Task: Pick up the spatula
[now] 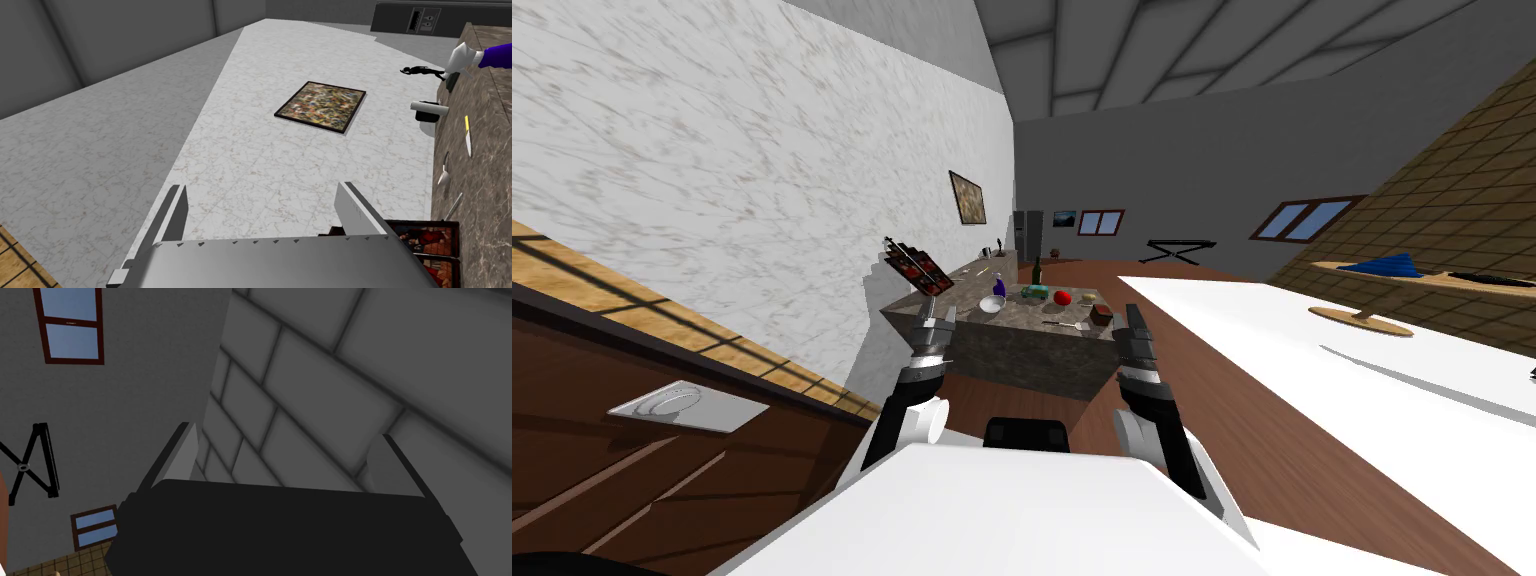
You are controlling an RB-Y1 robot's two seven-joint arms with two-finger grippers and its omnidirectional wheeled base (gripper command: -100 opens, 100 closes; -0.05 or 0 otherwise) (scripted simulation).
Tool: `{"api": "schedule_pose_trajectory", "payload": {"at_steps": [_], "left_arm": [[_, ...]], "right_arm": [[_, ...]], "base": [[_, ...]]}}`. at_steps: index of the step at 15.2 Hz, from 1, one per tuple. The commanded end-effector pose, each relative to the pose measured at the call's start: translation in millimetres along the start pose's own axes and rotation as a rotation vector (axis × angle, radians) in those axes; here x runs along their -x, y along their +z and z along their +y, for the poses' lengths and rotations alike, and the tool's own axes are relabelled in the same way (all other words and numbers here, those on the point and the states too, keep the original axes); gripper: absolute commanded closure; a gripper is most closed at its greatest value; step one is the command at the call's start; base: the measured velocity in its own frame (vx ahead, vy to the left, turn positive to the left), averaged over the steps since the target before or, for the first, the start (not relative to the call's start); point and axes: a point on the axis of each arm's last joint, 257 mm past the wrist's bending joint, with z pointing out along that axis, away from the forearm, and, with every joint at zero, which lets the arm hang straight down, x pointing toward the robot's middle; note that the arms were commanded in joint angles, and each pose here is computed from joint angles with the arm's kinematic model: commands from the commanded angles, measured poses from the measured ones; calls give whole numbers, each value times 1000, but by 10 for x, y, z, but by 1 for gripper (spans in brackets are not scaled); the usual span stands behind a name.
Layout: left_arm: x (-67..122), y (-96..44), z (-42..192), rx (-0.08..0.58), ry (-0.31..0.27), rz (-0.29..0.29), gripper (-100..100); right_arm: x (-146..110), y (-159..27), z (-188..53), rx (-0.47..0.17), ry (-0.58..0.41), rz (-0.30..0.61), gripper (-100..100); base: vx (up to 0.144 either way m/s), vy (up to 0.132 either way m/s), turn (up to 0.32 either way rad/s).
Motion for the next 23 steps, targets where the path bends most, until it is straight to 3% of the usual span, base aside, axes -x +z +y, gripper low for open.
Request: {"api": "schedule_pose_trajectory", "payload": {"at_steps": [1,12,23], "left_arm": [[0,0,0,0,0,0,0],[0,0,0,0,0,0,0],[0,0,0,0,0,0,0]], "right_arm": [[-46,-6,-19,2,-17,34,-100],[-361,-131,-269,-6,-134,255,-100],[-623,-427,-695,-26,-285,517,-100]], "base": [[3,1,38],[18,-1,91],[23,-2,128]]}}
